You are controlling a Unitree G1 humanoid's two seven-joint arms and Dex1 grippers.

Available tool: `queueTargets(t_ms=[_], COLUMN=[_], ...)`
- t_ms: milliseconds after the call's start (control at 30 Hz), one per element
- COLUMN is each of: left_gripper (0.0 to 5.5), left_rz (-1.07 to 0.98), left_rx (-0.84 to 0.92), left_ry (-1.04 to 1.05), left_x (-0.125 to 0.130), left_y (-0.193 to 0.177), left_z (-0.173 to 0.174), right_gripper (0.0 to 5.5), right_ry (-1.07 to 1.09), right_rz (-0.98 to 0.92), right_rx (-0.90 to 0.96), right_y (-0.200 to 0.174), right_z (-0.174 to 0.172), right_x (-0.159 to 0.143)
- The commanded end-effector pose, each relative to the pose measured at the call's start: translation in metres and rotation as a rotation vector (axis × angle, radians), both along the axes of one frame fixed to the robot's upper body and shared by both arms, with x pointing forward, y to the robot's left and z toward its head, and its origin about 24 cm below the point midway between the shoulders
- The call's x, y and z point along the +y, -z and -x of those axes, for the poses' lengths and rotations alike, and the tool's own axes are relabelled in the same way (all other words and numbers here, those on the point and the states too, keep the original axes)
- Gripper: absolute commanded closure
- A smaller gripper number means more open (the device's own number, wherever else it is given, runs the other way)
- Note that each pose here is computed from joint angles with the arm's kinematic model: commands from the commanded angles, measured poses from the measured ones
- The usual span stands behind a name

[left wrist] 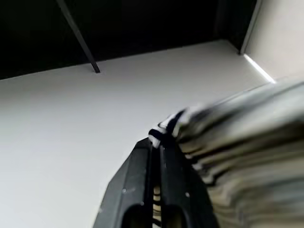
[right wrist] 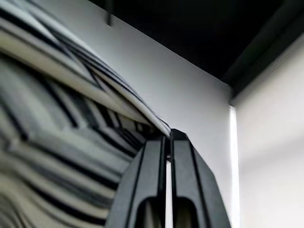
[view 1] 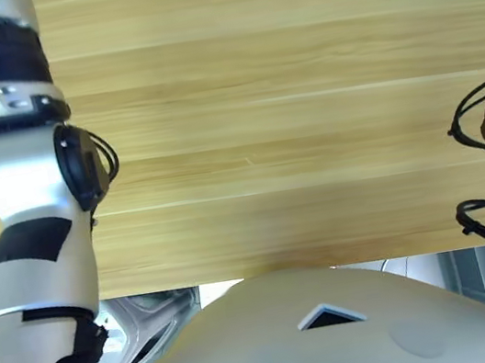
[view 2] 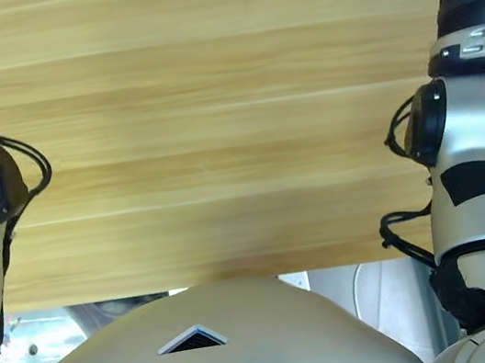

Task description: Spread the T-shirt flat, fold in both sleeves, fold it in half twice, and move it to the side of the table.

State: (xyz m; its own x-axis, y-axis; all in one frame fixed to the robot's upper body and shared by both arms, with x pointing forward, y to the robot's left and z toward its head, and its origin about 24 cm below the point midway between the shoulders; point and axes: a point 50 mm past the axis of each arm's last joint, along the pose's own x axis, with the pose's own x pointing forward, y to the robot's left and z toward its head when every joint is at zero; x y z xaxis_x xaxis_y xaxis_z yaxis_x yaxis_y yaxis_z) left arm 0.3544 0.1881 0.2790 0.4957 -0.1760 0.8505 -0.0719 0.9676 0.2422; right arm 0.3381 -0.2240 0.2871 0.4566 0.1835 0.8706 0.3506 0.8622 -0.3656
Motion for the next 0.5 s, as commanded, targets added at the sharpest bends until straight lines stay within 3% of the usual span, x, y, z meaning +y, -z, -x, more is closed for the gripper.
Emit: queueTargets(t_ms=[33,100,167,267,500], left_gripper=[5.50,5.50,5.50,5.50,5.50], left_rz=[-0.545,-0.741,-0.863,-0.918,-0.856], left_rx=[0.654,0.828,0.941,1.045,1.194], left_ry=[0.101,0.225,0.331,0.414,0.420], left_x=[0.023,0.028,0.027,0.024,0.035], left_y=[0.199,0.246,0.269,0.282,0.283], left_z=[0.066,0.124,0.167,0.203,0.244], right_gripper=[5.50,5.50,5.50,5.50,5.50], right_ry=[-0.280,-0.431,-0.471,-0.462,-0.386], right_rz=[0.450,0.600,0.652,0.685,0.768], right_rx=[0.736,0.974,1.078,1.160,1.345], right_y=[0.182,0.222,0.230,0.232,0.250], right_z=[0.076,0.136,0.163,0.171,0.184], right_x=[-0.016,-0.020,-0.024,-0.026,-0.034])
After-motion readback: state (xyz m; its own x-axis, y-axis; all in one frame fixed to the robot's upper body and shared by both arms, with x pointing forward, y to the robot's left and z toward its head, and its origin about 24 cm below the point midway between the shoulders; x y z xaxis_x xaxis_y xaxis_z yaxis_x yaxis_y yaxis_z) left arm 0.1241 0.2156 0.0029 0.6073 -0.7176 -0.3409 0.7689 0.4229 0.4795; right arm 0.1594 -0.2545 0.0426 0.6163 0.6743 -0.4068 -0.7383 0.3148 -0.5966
